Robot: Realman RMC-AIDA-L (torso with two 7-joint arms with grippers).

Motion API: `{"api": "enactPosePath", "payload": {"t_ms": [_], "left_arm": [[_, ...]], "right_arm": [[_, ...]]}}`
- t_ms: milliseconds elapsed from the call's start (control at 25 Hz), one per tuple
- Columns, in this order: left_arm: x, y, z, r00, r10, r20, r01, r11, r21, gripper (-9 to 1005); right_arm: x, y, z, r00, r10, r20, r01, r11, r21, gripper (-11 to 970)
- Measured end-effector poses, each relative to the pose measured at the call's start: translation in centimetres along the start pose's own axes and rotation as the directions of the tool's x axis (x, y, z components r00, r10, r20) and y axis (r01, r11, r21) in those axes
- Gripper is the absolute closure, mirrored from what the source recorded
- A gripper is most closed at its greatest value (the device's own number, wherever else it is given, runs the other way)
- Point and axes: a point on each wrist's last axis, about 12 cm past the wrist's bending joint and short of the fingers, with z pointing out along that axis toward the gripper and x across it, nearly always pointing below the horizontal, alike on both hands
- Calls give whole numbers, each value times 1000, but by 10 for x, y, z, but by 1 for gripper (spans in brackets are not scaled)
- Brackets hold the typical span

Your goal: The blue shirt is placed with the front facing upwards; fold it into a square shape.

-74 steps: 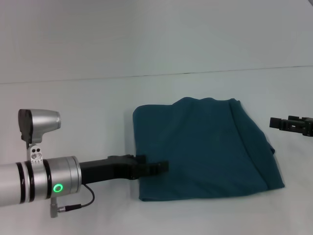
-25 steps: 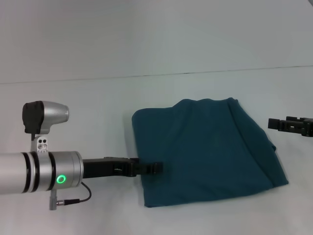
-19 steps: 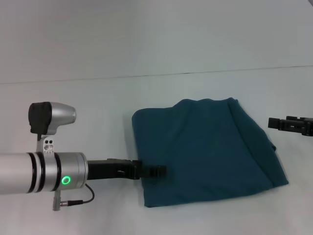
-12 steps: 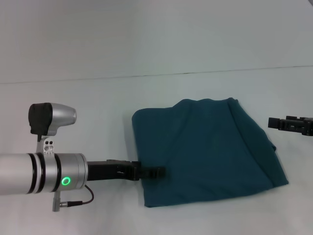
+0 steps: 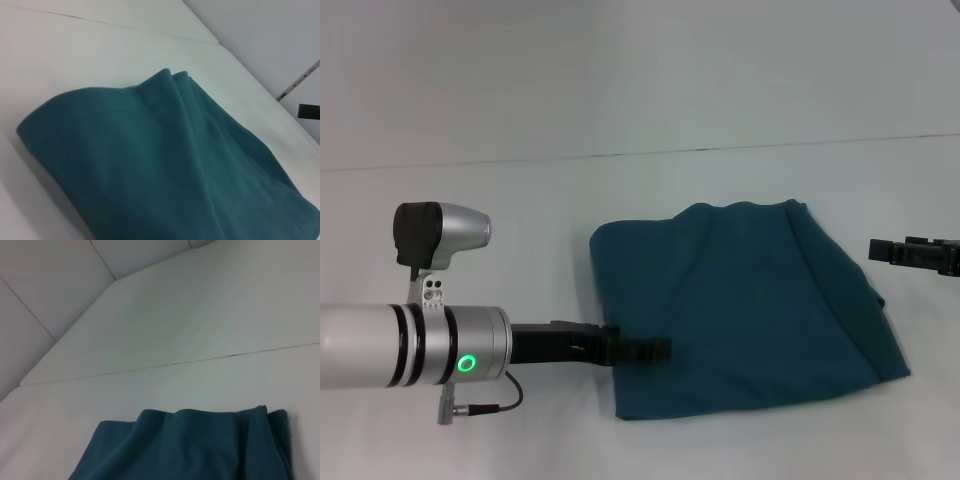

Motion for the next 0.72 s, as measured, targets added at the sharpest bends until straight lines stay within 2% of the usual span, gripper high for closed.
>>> {"api": "enactPosePath", "payload": {"t_ms": [240,440,720], "left_arm": [[-3,1,2,1000,23,-10,-24,999,-24,73],[-4,-2,6,998,44,-39,-45,999,-27,275],[-9,-3,5,998,51,-28,-52,998,-27,413]], "right_arm": [[0,0,0,1000,2,4,-2,1000,0,32],[0,0,0,1000,4,6,-4,1000,1,32],[0,0,-1,1000,6,9,-6,1000,1,31]]}}
